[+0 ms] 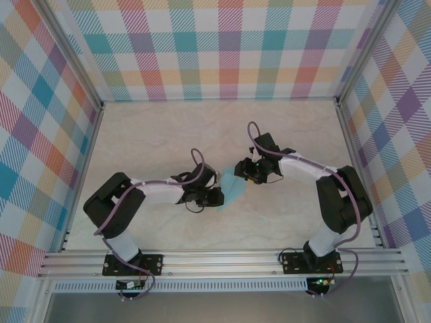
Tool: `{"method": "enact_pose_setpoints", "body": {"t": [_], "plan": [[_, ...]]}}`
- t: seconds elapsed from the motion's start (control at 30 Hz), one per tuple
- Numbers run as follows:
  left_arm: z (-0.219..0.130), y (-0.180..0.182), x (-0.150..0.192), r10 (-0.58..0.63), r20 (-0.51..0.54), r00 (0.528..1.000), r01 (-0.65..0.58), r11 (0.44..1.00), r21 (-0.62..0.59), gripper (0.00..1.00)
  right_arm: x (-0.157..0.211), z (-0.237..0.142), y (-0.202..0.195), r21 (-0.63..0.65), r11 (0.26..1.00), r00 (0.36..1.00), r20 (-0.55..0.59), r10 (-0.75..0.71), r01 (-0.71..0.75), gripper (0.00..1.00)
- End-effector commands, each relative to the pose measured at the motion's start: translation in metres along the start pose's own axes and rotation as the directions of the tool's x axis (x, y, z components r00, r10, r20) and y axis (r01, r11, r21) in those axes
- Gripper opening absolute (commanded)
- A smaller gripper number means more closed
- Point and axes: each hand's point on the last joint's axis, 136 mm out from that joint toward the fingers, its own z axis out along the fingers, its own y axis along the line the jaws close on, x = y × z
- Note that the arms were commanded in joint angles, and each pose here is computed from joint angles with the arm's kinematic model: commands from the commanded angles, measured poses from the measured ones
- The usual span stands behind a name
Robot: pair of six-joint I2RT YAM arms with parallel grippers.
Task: Fold a paper plane with a square sheet of paper (pick it up from the middle)
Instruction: Fourth fold the wing at the center of the table.
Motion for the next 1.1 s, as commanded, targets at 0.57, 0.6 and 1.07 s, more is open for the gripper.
{"method": "enact_pose_setpoints", "body": {"t": [0.57,0.6,1.07], "plan": [[-0.051,0.008,-0.028,0.0,0.14,0.99,0.015,0.995,-0.102,0.4,0.043,-0.017,-0.022,-0.032,0.994,0.994,0.008,0.105,-0.105,0.63],[-0.049,0.007,-0.029,-0.004,0.136,0.991,0.017,0.995,-0.096,0.4,0.044,-0.017,-0.021,-0.038,0.993,0.994,0.005,0.109,-0.108,0.63],[-0.021,-0.005,-0.032,-0.016,0.068,0.998,0.018,0.999,-0.026,0.42,0.045,0.0,-0.011,-0.1,0.985,0.99,-0.043,0.134,-0.137,0.62]]}}
